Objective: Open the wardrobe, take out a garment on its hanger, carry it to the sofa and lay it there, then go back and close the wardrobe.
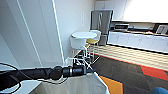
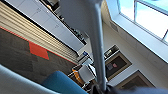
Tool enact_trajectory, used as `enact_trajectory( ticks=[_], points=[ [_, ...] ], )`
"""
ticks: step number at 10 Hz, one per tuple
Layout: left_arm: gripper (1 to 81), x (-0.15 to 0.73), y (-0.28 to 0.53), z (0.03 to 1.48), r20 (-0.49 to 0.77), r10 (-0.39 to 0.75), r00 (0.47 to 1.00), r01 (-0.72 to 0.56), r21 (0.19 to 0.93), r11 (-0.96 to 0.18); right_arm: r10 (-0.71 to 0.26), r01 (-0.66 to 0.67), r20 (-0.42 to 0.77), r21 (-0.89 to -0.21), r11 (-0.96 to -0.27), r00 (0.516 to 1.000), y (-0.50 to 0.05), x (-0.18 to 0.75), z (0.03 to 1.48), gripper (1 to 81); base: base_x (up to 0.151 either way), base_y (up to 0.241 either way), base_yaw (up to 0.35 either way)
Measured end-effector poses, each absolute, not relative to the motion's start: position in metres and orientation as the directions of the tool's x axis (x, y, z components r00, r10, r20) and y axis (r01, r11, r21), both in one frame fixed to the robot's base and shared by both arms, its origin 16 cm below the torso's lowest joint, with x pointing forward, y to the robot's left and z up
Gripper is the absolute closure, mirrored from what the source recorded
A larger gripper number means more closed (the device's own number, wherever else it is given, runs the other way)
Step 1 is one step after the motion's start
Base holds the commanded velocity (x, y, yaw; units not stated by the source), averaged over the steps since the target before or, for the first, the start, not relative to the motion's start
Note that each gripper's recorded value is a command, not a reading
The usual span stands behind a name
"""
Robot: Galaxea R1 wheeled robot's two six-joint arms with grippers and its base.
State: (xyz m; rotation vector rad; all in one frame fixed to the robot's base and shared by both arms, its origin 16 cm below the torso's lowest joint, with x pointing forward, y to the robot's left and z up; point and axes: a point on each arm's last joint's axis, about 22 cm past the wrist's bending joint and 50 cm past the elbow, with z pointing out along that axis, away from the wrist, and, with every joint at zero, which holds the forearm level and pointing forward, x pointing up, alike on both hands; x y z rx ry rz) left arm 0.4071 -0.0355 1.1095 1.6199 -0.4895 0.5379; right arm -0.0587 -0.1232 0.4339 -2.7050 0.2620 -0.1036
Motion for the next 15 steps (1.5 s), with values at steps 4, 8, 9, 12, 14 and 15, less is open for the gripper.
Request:
enact_trajectory(
  ticks=[4,8,9,12,14,15],
  points=[
    [81.1,0.4059,-0.0305,1.1098,0.604,-0.005,0.797,-0.601,0.791,-0.116,-0.199,-0.169,0.031,-0.415,-0.894,0.980,-0.1224,-0.0605,0.4341,1.0,0.000,0.000,-0.246],
    [81.1,0.4067,-0.0265,1.1085,0.605,-0.001,0.796,-0.601,0.790,-0.122,-0.199,-0.168,0.031,-0.416,-0.894,0.980,-0.1212,-0.0604,0.4342,1.0,0.000,0.000,-0.246],
    [81.1,0.4065,-0.0265,1.1086,0.605,-0.002,0.796,-0.601,0.790,-0.122,-0.199,-0.168,0.030,-0.416,-0.894,0.980,-0.1212,-0.0605,0.4342,1.0,0.000,0.000,-0.246],
    [81.1,0.4048,-0.0287,1.1084,0.607,-0.007,0.794,-0.604,0.788,-0.119,-0.199,-0.168,0.030,-0.418,-0.893,0.980,-0.1191,-0.0603,0.4345,1.0,0.000,0.000,-0.246],
    [81.1,0.4020,-0.0292,1.1027,0.601,-0.010,0.799,-0.598,0.793,-0.119,-0.199,-0.168,0.030,-0.417,-0.893,0.980,-0.1195,-0.0602,0.4345,1.0,0.000,0.000,-0.247],
    [81.1,0.4012,-0.0299,1.1036,0.601,-0.010,0.799,-0.598,0.793,-0.116,-0.199,-0.168,0.030,-0.417,-0.893,0.980,-0.1195,-0.0602,0.4345,1.0,0.000,0.000,-0.248]
  ],
)
